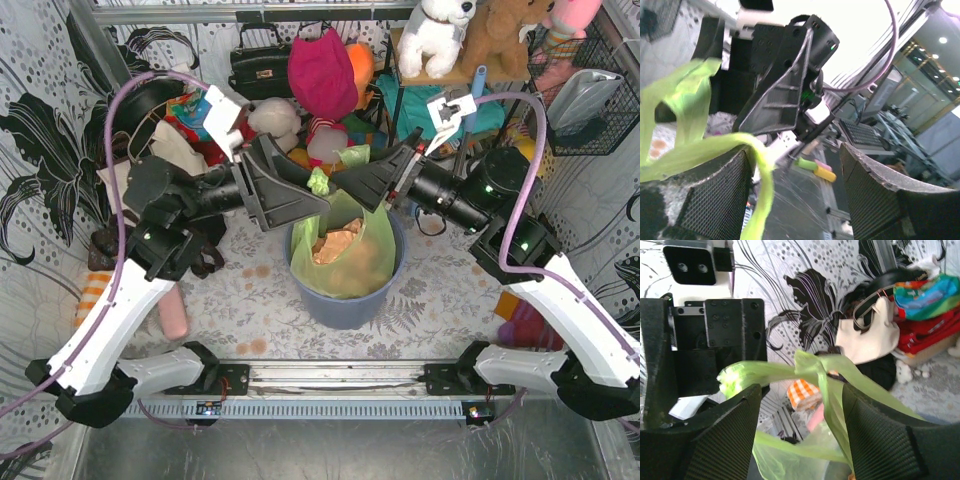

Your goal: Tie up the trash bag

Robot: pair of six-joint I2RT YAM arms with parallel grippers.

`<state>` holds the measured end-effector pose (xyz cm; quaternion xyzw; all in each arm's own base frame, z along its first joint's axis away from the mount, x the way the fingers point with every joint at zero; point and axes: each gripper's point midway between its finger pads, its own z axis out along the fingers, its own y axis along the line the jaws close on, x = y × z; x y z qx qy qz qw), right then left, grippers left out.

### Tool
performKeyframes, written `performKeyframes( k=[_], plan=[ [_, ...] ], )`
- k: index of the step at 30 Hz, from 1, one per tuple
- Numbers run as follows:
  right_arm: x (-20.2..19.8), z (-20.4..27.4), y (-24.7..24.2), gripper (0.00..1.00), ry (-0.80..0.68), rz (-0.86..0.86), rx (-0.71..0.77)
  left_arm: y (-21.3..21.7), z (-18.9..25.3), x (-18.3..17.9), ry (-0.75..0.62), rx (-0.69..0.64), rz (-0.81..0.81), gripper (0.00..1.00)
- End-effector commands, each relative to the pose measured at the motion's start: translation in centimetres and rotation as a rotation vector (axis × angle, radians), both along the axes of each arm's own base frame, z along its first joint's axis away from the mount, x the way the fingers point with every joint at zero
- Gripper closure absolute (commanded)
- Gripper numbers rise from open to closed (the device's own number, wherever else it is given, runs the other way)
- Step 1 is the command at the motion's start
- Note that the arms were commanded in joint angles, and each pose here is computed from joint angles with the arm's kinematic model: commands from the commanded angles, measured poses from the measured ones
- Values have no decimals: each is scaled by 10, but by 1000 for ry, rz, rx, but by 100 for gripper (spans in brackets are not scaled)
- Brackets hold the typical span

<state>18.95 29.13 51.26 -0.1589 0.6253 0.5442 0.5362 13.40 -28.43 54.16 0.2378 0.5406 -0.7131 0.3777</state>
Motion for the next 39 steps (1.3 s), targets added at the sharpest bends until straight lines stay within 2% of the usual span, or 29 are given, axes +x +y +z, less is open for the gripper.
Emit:
performKeyframes(
  k=[1,5,11,14,17,22,27,33,39],
  plan=[
    [-12,51,8,37,-125,87,150,18,47,-2,-138,-73,144,26],
    [-13,92,9,52,-207,103,267,24,71,7,-179,-88,226,28],
    [-28,152,-10,59,-333,97,405,43,109,12,-244,-120,307,29],
    [-24,154,-15,69,-317,64,418,50,116,14,-257,-103,332,29],
    [-19,138,-19,79,-283,26,402,54,101,27,-209,-53,395,30],
    [-10,90,-23,81,-194,-26,365,71,46,52,-65,49,580,31],
    [-1,59,-26,83,-129,-75,346,71,26,40,-53,48,536,30],
    [1,69,-25,78,-149,-80,342,63,44,32,-97,33,463,31],
    [-5,119,-19,76,-235,-35,366,55,89,23,-180,-5,385,32]
  ],
)
